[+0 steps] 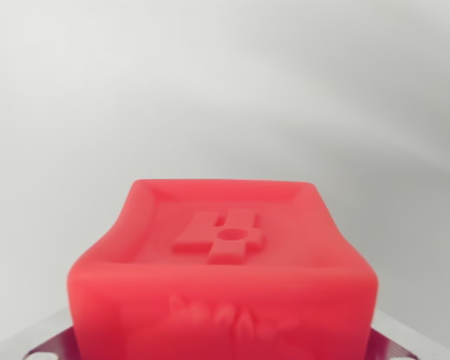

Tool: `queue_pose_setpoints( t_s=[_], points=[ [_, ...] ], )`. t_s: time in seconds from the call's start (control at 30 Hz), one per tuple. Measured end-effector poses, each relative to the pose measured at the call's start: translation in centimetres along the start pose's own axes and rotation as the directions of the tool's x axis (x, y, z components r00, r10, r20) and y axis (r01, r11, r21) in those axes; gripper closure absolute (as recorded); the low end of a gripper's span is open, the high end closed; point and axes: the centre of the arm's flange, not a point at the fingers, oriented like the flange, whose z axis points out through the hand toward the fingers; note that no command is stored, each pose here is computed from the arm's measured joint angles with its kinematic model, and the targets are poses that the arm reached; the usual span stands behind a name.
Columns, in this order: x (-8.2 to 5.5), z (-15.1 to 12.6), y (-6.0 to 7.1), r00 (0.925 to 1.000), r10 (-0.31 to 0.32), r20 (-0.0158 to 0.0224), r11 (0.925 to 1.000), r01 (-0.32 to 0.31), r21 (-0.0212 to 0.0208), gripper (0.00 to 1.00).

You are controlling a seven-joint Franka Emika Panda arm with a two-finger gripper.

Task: Destack cube

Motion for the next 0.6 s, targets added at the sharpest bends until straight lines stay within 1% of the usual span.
queue_pose_setpoints(
  t_s=[0.07,0.5,0.6],
  points=[
    [0.2,0.0,0.2,1.0,0.001,-0.0003,1.0,-0.001,0.0001,1.0],
    [2.0,0.3,1.9,1.0,0.007,0.001,1.0,-0.007,-0.0005,1.0],
    [2.4,0.4,2.2,1.0,0.007,0.0001,1.0,-0.007,-0.0004,1.0]
  ],
)
